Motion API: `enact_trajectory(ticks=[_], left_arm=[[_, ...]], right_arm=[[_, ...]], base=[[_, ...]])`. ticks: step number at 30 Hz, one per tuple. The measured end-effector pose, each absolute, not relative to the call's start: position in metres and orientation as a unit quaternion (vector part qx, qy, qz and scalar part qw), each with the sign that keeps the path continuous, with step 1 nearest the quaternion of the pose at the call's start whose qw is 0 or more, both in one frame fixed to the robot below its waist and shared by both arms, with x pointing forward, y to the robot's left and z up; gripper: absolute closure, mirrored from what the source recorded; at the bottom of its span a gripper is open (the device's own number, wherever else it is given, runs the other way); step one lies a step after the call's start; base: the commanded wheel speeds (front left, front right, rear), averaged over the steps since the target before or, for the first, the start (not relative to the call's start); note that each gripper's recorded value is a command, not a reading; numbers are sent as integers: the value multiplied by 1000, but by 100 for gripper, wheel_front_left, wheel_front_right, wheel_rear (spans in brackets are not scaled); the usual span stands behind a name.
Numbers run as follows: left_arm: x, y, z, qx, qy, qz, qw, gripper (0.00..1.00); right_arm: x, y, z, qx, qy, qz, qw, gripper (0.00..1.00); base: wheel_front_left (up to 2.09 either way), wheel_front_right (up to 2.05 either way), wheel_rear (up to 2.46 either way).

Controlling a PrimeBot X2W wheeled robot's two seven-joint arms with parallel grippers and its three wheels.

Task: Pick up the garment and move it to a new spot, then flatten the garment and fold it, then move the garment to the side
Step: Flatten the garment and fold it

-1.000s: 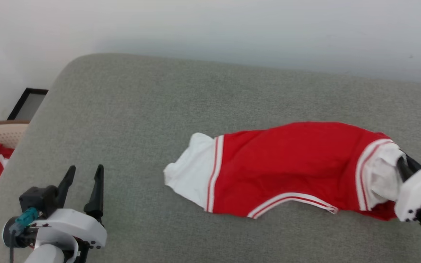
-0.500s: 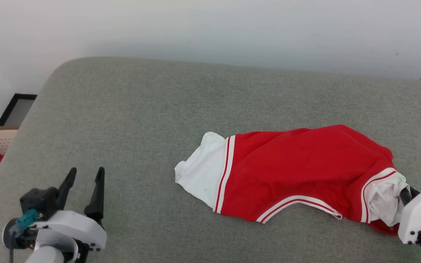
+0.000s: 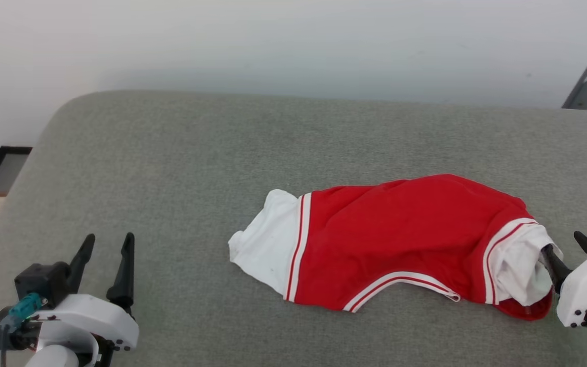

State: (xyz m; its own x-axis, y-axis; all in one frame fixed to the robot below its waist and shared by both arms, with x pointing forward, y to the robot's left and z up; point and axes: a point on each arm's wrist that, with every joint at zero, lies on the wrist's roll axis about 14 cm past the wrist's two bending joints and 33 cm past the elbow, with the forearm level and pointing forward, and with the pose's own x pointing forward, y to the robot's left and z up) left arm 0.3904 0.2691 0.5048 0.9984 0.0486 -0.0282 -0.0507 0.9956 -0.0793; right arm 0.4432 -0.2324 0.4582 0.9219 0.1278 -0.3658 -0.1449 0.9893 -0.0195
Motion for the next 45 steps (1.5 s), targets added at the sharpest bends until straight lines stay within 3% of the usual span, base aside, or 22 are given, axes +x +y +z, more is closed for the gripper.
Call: enact_trajectory(ticks=[14, 29, 30, 31, 32, 33, 45], left_arm=[[400, 252, 510, -44, 5, 2, 999, 0], [398, 253, 506, -43, 14, 2, 999, 0], [397, 253, 506, -42, 15, 3, 999, 0], [397, 254, 505, -42, 16, 3, 999, 0], [396, 254, 504, -42, 18, 3, 999, 0], [396, 255, 504, -42, 19, 4, 999, 0], [395, 259, 498, -41, 28, 9, 999, 0]], right_arm=[[406, -239, 467, 15, 139, 52, 989, 0], [428, -221, 450, 12, 178, 61, 982, 0], [430, -219, 446, 6, 187, 64, 980, 20], [431, -218, 444, 1, 193, 68, 979, 57], [434, -216, 444, 0, 195, 69, 978, 66], [435, -215, 442, -9, 200, 72, 977, 100], [449, -211, 437, -31, 248, 86, 964, 100]], base=[[0, 0, 0], [0, 0, 0], [0, 0, 0], [0, 0, 0], [0, 0, 0], [0, 0, 0], [0, 0, 0]])
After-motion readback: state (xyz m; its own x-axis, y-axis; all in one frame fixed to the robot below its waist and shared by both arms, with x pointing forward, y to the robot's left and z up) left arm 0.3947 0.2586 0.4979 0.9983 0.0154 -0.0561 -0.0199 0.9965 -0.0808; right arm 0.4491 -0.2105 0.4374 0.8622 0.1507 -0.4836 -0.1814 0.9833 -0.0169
